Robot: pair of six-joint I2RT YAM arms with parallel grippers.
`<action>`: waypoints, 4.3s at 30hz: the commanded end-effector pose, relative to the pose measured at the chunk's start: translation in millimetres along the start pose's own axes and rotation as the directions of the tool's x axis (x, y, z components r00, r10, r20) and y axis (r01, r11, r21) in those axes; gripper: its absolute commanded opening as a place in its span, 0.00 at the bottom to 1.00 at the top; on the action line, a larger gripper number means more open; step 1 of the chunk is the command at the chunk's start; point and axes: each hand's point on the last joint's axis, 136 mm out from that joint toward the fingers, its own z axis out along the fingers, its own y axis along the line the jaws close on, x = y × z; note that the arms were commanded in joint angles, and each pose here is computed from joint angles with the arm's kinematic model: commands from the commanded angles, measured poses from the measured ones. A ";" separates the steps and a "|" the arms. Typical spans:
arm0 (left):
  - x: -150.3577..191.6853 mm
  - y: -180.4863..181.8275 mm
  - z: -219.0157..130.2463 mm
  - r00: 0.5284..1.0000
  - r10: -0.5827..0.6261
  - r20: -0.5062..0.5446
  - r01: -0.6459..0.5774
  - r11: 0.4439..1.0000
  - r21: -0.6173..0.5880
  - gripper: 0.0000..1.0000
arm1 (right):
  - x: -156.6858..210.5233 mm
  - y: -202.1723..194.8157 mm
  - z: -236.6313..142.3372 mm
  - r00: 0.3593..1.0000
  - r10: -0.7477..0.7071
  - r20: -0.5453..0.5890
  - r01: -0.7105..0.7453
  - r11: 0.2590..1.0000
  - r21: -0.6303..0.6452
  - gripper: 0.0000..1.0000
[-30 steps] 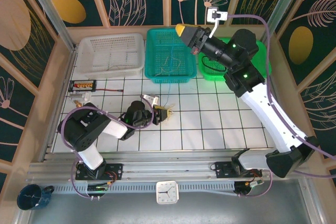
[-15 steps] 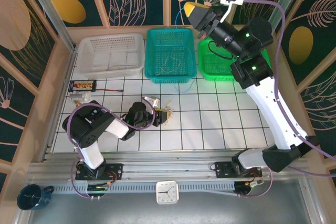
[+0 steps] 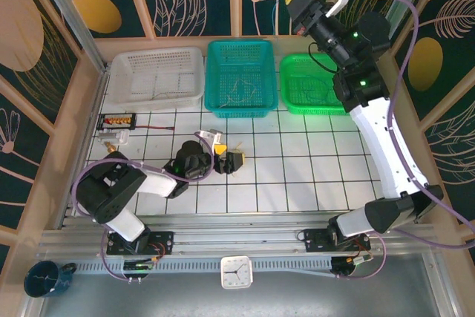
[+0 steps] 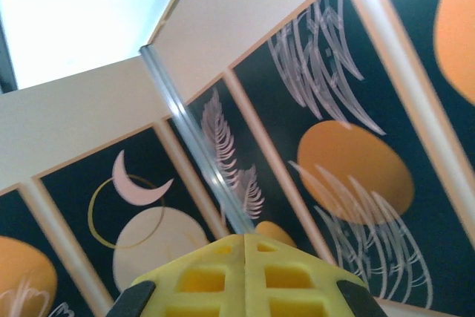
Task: Untangle the cables
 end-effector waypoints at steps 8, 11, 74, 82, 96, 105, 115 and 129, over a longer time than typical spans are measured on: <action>-35.3 -5.3 -9.2 0.997 -0.003 0.078 0.007 0.999 -0.050 0.99 | -15.5 -99.5 -3.5 0.992 -0.098 0.076 0.076 0.965 0.249 0.00; -43.2 -8.1 -14.1 0.996 0.003 0.089 0.003 0.998 -0.061 0.99 | -16.0 -136.3 -5.9 0.992 -0.102 0.074 0.074 0.945 0.318 0.00; -101.5 -13.1 -62.5 0.955 -0.106 0.276 0.159 0.972 -0.174 0.99 | 163.9 -291.5 -110.1 0.966 0.238 -0.102 -0.125 0.774 0.620 0.68; -102.6 -9.0 -47.6 0.974 -0.111 0.195 0.158 0.958 -0.240 0.99 | 208.8 -220.2 -101.7 0.939 0.264 -0.219 -0.122 0.854 0.506 0.67; -43.7 16.5 -7.2 0.989 -0.120 -0.085 0.088 0.947 -0.310 0.83 | 361.7 -119.0 -146.0 0.783 0.303 -0.544 -0.079 0.915 0.396 0.65; -1.3 36.3 7.6 0.969 -0.126 -0.214 0.050 0.943 -0.328 0.52 | 418.5 -112.0 -184.0 0.695 0.384 -0.609 -0.124 0.897 0.424 0.53; 24.6 42.5 18.0 0.950 -0.144 -0.275 0.058 0.952 -0.299 0.41 | 448.1 -102.2 -200.4 0.637 0.389 -0.665 -0.120 0.903 0.413 0.53; 9.0 29.4 18.8 0.963 -0.133 -0.234 0.073 0.965 -0.252 0.01 | 495.7 -102.0 -198.6 0.567 0.403 -0.718 -0.107 0.900 0.422 0.53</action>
